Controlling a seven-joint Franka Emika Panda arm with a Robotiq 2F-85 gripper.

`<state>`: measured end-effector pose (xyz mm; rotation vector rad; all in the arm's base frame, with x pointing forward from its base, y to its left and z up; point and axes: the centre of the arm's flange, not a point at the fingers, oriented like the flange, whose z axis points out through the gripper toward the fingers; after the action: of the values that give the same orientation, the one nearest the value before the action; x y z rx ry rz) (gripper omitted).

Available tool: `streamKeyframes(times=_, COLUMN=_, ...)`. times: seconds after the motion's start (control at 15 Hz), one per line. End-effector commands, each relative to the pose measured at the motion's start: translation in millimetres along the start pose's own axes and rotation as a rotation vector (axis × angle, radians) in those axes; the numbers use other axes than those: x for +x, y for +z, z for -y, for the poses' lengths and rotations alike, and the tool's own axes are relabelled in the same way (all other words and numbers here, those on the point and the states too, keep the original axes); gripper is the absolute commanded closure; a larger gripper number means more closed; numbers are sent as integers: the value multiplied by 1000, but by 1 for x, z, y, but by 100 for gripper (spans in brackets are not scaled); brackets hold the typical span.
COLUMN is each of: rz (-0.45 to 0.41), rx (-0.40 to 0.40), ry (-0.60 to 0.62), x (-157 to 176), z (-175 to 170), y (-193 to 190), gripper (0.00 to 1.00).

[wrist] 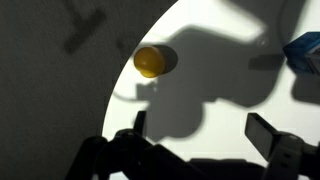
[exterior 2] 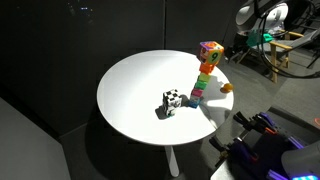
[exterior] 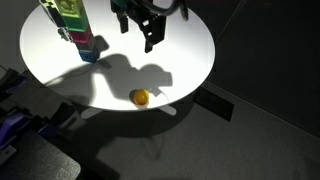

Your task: Put the yellow fruit on the stacked blocks

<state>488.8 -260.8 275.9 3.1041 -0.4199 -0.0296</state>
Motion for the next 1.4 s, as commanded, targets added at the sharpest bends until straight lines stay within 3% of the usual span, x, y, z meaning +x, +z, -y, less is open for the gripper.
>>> streamKeyframes(times=0.0, rz=-34, rx=42, ry=-32, x=22, z=-14, y=8, gripper=0)
streamKeyframes(times=0.8, rz=-22, rx=36, ry=-29, x=23, z=-13, y=17, gripper=0)
streamKeyframes(times=1.33, rz=-9, rx=32, ry=-42, x=25, z=-18, y=47, gripper=0)
